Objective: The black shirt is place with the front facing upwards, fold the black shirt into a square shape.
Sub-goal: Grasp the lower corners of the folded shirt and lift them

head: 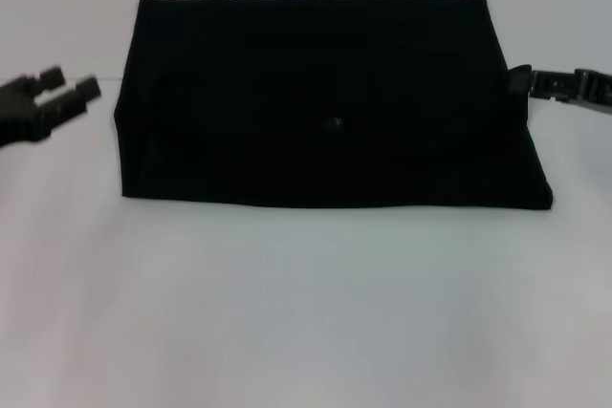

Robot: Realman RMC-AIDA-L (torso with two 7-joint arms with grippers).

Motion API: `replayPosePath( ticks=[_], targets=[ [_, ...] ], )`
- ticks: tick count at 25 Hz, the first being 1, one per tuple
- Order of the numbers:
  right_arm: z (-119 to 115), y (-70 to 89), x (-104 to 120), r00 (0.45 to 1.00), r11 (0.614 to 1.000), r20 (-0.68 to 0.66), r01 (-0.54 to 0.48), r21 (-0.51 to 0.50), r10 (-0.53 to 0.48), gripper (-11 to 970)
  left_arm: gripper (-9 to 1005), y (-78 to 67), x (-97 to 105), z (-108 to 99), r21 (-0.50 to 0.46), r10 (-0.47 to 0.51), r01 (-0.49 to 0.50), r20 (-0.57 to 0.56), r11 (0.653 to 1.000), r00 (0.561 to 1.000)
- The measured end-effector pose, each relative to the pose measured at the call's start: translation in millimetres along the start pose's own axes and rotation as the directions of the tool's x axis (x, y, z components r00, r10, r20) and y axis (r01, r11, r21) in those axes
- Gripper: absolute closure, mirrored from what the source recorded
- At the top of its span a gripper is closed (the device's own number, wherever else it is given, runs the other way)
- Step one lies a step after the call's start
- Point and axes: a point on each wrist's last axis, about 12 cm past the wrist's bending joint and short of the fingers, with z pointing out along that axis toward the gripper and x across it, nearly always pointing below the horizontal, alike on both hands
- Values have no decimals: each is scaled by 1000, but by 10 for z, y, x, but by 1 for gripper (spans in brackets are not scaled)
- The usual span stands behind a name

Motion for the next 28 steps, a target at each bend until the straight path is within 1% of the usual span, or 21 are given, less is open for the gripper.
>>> replayPosePath(
  ticks=[3, 6, 7, 9, 13, 18, 21, 25, 28],
  targets=[
    [28, -14, 45, 1000, 1000, -18, -11, 1, 11, 434, 339, 17, 133, -54, -16, 67, -69, -96, 998, 993],
    [55, -16, 51, 1000, 1000, -22, -14, 6, 14, 433, 340, 12, 246, -28, -10, 121, -125, -192, 992, 974],
    [60, -16, 45, 1000, 1000, -21, -15, 7, 15, 432, 340, 6, 289, 5, -11, 139, -145, -225, 989, 965],
    [66, -15, 32, 1000, 1000, -18, -19, 10, 19, 298, 341, -8, 345, 77, -16, 164, -174, -267, 985, 950],
    [66, -19, 27, 1000, 1000, -15, -25, 15, 26, 299, 342, -61, 426, 274, -3, 218, -233, -347, 972, 912],
    [71, -25, 37, 999, 999, -15, -32, 16, 32, 300, 343, -159, 499, 493, 34, 271, -282, -413, 959, 870],
    [70, -32, 46, 999, 999, -16, -37, 17, 38, 300, 344, -189, 521, 613, 50, 290, -301, -450, 952, 845],
    [63, -43, 56, 999, 999, -15, -41, 21, 41, 301, 345, -188, 526, 690, 39, 290, -309, -471, 950, 833],
    [58, -47, 61, 999, 999, -14, -43, 22, 43, 301, 346, -185, 523, 747, 20, 281, -309, -478, 951, 833]
  ],
)
